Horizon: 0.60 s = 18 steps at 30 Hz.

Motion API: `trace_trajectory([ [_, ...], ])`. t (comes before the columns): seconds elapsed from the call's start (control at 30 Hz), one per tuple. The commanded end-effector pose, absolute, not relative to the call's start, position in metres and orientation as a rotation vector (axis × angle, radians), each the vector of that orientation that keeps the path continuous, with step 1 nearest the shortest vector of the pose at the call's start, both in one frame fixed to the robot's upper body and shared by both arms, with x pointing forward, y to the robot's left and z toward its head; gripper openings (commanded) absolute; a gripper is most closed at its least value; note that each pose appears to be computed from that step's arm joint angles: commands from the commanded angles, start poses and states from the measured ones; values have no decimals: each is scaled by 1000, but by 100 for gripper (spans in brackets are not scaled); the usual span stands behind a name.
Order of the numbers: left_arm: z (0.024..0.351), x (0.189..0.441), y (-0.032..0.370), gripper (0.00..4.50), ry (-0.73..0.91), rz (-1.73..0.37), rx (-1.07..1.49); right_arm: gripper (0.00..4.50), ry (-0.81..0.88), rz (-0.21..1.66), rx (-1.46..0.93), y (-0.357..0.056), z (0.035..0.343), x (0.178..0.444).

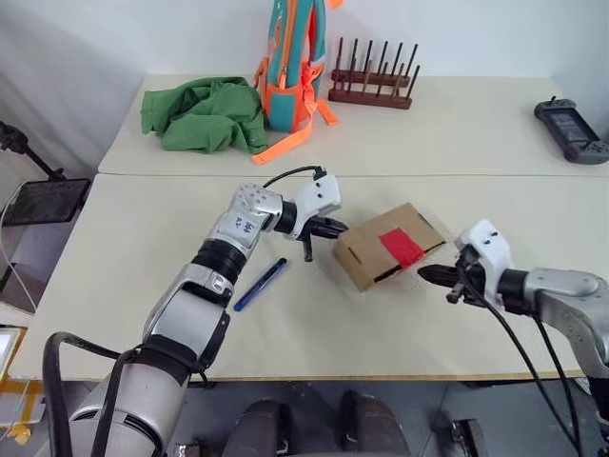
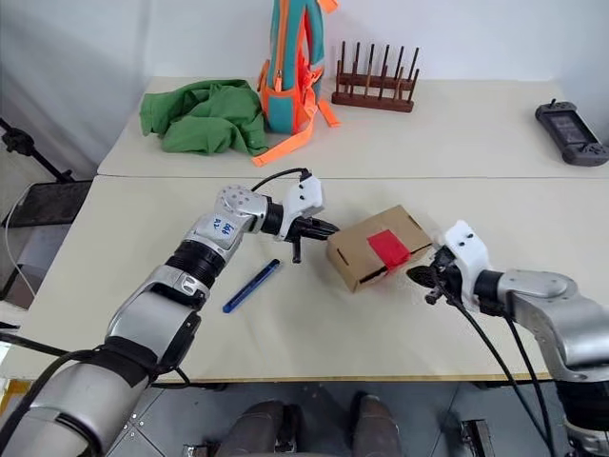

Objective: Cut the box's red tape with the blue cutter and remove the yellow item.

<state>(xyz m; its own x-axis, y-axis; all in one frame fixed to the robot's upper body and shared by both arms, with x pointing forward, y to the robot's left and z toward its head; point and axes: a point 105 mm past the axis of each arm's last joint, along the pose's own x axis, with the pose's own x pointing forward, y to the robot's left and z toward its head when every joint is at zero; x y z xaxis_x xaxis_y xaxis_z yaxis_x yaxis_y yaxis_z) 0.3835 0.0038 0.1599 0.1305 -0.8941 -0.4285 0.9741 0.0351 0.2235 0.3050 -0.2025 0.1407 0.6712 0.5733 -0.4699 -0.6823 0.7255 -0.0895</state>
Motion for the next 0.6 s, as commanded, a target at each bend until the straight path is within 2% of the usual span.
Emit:
trace_trajectory([
  [0.03, 173, 363, -6, 2, 141, -1574, 503, 0, 329, 723, -330, -200, 158, 320],
  [0.27, 162, 332, -17, 2, 142, -1653, 485, 0, 279, 826, -506, -192, 158, 344],
  [0.6, 164, 318, -14, 2, 140, -1624, 471, 0, 235, 890, -517, -189, 154, 359],
])
